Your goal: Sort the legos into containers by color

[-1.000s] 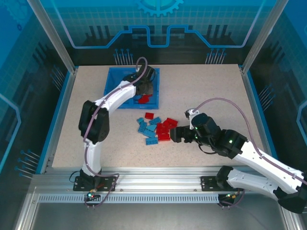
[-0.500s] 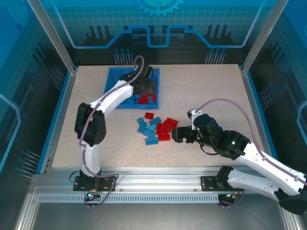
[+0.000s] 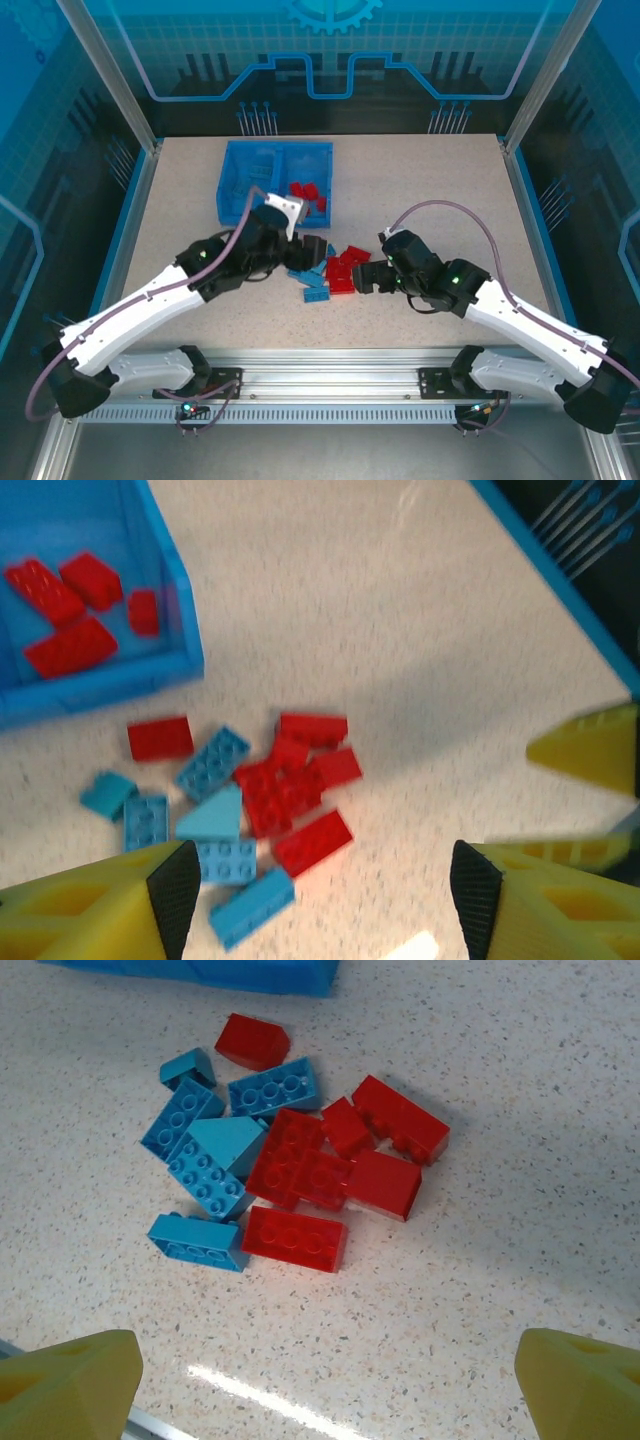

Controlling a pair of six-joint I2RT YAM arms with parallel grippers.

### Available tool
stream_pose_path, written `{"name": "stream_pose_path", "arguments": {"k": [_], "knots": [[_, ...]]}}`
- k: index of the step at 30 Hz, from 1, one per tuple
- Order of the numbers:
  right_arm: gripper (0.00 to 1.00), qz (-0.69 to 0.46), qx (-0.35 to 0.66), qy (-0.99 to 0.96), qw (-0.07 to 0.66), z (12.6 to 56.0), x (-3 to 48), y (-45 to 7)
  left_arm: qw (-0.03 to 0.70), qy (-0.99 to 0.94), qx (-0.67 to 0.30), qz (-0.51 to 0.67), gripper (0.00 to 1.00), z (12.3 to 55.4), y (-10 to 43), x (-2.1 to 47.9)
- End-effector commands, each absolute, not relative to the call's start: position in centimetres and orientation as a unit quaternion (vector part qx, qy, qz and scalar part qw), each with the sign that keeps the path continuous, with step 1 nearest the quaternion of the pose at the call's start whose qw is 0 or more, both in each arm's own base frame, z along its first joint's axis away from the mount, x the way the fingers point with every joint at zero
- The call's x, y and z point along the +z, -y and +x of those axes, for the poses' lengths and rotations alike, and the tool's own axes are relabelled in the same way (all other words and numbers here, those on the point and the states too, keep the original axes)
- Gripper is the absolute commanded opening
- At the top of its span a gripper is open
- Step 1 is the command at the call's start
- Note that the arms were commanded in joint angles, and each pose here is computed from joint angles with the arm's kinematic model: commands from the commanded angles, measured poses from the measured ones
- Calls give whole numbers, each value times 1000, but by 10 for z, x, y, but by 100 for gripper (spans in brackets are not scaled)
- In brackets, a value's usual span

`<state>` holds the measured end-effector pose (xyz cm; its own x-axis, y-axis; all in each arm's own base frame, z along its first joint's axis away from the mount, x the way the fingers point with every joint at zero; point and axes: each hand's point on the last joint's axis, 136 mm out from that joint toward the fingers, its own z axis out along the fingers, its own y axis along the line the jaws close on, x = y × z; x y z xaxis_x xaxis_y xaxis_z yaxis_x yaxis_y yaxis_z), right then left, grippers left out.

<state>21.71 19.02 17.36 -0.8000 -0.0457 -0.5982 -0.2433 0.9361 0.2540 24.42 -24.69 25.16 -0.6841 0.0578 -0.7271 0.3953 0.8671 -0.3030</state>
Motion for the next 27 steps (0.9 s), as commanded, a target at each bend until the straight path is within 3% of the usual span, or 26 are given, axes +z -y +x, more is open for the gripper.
{"name": "stream_pose_path", "arguments": {"k": [1, 12, 27], "knots": [[97, -44, 168, -938, 300, 216, 162, -182, 339, -919, -176, 94, 73, 228, 241, 204], [98, -19, 187, -936, 297, 199, 158, -162, 218, -968, -114, 53, 98, 220, 253, 86], [98, -10, 201, -937, 287, 196, 151, -165, 180, -981, -67, -3, 96, 242, 258, 18]]}}
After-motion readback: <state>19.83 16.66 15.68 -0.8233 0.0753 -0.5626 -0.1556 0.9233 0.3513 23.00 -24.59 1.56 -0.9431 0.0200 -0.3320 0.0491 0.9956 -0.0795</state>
